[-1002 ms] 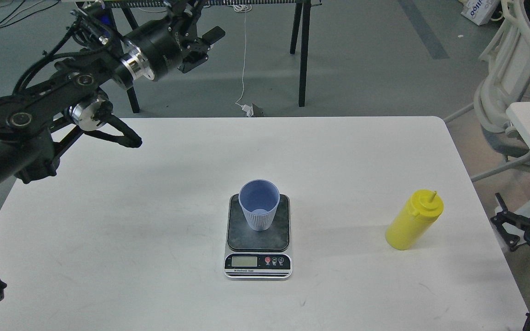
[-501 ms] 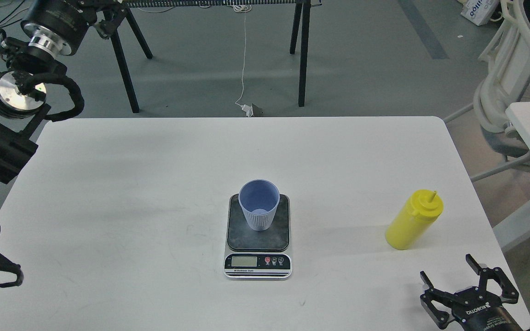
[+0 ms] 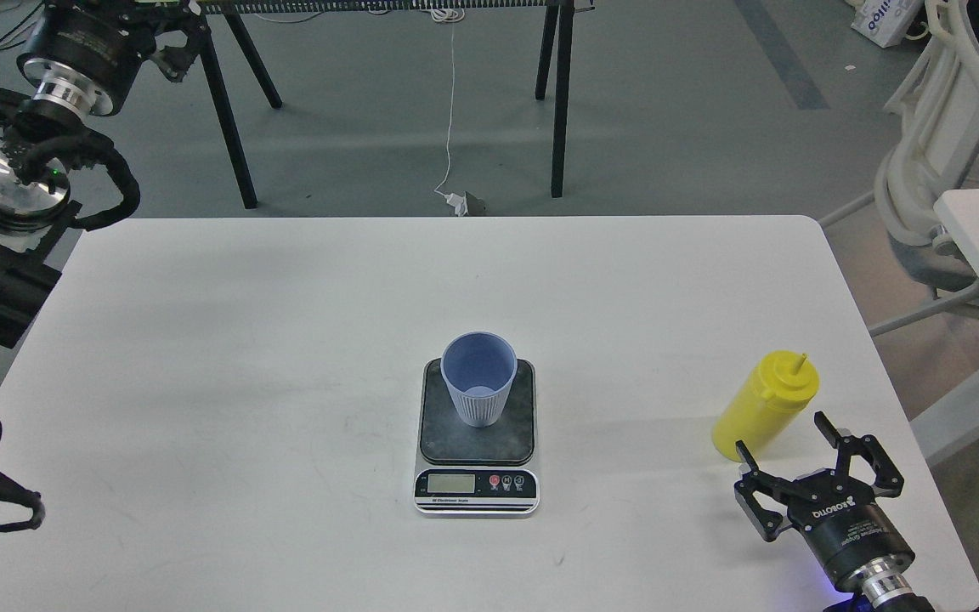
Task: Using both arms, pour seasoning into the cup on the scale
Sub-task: 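Reach the right gripper to the yellow bottle and grasp it, then lift the yellow bottle and tip it upside down above the cup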
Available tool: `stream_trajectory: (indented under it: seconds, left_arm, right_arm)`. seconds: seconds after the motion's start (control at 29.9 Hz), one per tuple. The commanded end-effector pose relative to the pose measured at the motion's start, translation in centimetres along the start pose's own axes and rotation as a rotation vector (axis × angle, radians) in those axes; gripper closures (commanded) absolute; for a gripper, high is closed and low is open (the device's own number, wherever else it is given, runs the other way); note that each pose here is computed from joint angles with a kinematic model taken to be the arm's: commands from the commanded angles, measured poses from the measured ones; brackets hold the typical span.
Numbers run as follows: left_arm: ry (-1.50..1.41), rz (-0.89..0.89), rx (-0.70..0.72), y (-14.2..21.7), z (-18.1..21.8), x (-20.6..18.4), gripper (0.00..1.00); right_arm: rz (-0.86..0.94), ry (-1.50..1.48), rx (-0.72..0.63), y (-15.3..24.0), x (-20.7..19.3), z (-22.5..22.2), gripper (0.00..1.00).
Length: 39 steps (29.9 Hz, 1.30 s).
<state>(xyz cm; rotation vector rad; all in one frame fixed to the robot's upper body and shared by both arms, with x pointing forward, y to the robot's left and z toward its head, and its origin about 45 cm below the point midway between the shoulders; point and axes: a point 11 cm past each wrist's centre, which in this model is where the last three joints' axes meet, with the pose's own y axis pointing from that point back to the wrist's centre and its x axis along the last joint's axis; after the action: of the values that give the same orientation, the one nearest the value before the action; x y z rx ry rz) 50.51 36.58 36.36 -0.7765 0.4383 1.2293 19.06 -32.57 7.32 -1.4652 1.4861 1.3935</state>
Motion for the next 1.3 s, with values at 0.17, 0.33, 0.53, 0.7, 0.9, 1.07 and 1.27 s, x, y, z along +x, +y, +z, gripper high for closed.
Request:
stream_trajectory:
  seconds: [0.17, 0.33, 0.53, 0.7, 0.9, 1.07, 1.27]
  left_arm:
    - [-0.018, 0.001, -0.049, 0.0, 2.8, 0.0, 0.0]
    - [-0.023, 0.007, -0.044, 0.2, 2.7, 0.3, 0.0]
    - [-0.025, 0.012, -0.042, 0.3, 2.7, 0.5, 0.0]
    - [-0.027, 0.012, -0.039, 0.3, 2.6, 0.5, 0.0]
    - [-0.03, 0.014, -0.036, 0.4, 2.5, 0.6, 0.0]
    - [-0.037, 0.015, -0.04, 0.4, 3.0, 0.6, 0.0]
    - [-0.036, 0.015, -0.049, 0.5, 3.3, 0.6, 0.0]
  right_arm:
    - [0.002, -0.014, -0.002, -1.5, 0.5, 1.1, 0.05]
    - [0.004, 0.016, 0.021, -3.3, 0.8, 0.2, 0.05]
    - [-0.011, 0.021, 0.033, -4.6, 0.3, -0.2, 0.05]
    - [-0.032, 0.019, 0.036, -5.8, -0.3, 0.0, 0.07]
    - [-0.041, 0.013, 0.031, -6.4, -0.6, 0.6, 0.25]
    - [-0.07, 0.021, 0.025, -7.1, -1.5, 0.5, 0.34]
    - [-0.19, 0.185, 0.036, -8.6, -6.8, -5.4, 0.38]
